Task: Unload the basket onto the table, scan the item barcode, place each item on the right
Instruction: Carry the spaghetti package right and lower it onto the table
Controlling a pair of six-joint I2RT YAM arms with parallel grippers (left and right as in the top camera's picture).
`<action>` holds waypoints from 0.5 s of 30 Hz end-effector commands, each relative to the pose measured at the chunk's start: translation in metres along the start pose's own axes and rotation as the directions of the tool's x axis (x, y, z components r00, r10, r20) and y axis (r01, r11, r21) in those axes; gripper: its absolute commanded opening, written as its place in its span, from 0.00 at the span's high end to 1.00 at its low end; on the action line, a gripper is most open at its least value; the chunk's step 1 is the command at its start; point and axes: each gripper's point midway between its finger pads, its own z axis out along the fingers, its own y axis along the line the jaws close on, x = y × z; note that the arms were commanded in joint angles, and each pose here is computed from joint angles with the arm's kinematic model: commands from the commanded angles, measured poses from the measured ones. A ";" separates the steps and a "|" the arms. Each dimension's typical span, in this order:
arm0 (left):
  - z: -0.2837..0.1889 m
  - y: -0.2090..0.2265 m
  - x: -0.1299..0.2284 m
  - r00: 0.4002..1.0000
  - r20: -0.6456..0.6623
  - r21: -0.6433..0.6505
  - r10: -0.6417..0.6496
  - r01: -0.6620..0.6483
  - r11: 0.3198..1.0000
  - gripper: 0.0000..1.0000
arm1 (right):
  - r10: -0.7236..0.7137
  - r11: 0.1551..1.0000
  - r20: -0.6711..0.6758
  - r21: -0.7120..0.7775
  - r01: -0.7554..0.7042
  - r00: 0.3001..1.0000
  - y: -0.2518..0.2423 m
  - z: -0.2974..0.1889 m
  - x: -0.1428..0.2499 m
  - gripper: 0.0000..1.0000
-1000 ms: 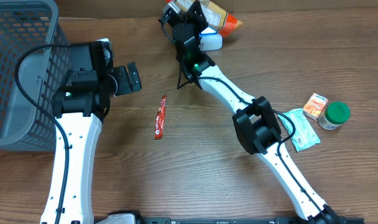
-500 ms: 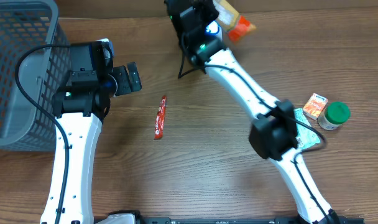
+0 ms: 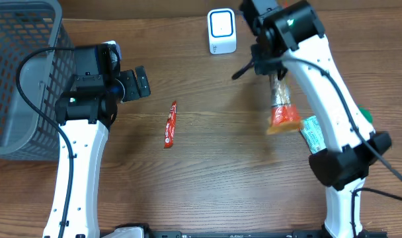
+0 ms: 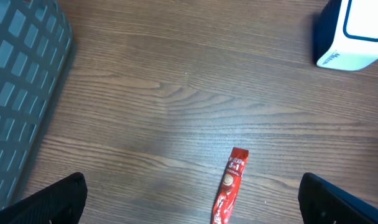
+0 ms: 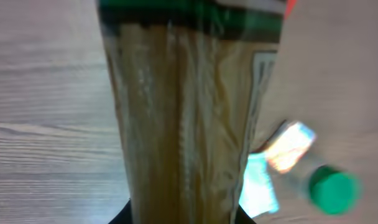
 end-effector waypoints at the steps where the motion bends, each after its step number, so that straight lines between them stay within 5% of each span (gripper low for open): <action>1: 0.001 0.002 -0.001 1.000 0.000 -0.012 0.013 -0.013 1.000 0.00 | 0.095 0.993 -0.171 -0.051 -0.105 0.981 0.007 0.047 0.025 0.96; 6: 0.001 0.002 -0.001 1.000 0.001 -0.012 0.013 -0.013 1.000 0.00 | 0.119 0.993 -0.350 0.033 -0.114 0.929 -0.015 0.106 0.070 0.96; 15: 0.001 0.002 -0.001 1.000 0.001 -0.012 0.013 -0.013 1.000 0.00 | 0.140 0.985 -0.452 0.156 -0.077 0.881 -0.043 0.159 0.120 0.96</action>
